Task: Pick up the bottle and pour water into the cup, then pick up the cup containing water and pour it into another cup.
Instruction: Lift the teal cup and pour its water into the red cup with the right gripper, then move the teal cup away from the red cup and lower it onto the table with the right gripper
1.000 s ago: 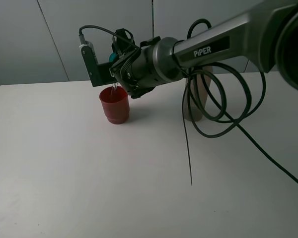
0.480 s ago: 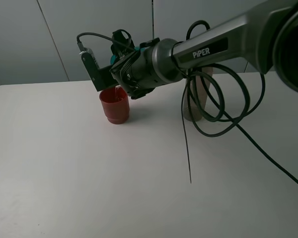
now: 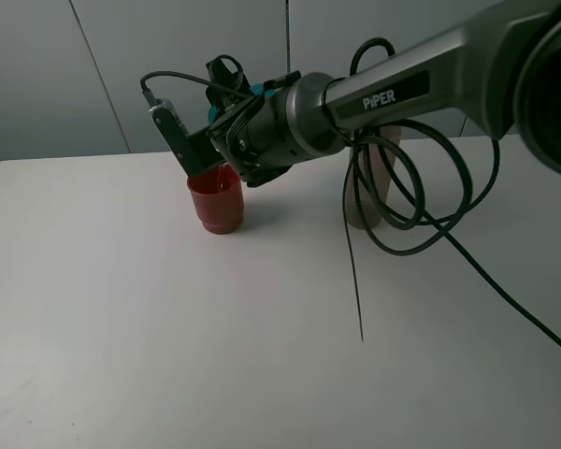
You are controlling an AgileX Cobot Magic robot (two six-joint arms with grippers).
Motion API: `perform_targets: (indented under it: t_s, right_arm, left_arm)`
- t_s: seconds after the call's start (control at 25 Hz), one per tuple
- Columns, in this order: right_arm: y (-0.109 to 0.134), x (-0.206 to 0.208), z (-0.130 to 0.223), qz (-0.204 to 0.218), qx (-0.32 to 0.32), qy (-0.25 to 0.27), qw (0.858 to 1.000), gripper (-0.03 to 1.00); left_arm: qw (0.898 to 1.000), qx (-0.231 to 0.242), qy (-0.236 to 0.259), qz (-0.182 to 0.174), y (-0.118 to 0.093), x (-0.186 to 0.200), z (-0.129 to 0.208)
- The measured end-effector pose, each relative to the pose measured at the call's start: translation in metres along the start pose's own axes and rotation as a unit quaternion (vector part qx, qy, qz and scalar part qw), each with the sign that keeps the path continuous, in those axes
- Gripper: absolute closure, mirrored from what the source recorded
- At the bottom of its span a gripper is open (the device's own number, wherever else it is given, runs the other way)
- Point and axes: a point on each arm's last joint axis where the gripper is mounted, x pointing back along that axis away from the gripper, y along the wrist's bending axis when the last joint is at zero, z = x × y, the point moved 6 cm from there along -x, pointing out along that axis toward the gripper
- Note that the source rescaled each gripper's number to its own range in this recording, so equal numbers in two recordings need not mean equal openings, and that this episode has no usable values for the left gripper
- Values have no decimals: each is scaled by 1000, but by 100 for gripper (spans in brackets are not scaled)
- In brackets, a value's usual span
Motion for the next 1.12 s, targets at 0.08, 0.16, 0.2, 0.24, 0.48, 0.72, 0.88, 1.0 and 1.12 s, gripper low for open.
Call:
perform_targets:
  t_s: [0.08, 0.16, 0.2, 0.24, 0.48, 0.72, 0.88, 1.0, 1.12]
  right_arm:
    - [0, 0, 0, 1, -6, 0, 1000, 85]
    - [-1, 0, 0, 3, -25, 0, 1000, 85]
    - [-4, 2, 1, 5, -39, 0, 999, 85]
    - [-7, 3, 2, 7, -50, -1, 999, 85]
    - [-20, 18, 9, -12, -141, -14, 990, 85]
    - [-22, 63, 0, -110, -331, -108, 931, 85]
    - [-17, 102, 3, -159, -439, -182, 865, 85]
    - [-6, 125, 14, -181, -508, -223, 812, 85]
    - [13, 143, 29, -189, -560, -240, 770, 85]
  left_arm:
    - [1000, 0, 0, 0, 0, 0, 0]
    - [1000, 0, 0, 0, 0, 0, 0]
    - [1000, 0, 0, 0, 0, 0, 0]
    - [1000, 0, 0, 0, 0, 0, 0]
    - [1000, 0, 0, 0, 0, 0, 0]
    - [1000, 0, 0, 0, 0, 0, 0]
    - [1000, 0, 0, 0, 0, 0, 0]
    - [1000, 0, 0, 0, 0, 0, 0]
    - [1000, 0, 0, 0, 0, 0, 0]
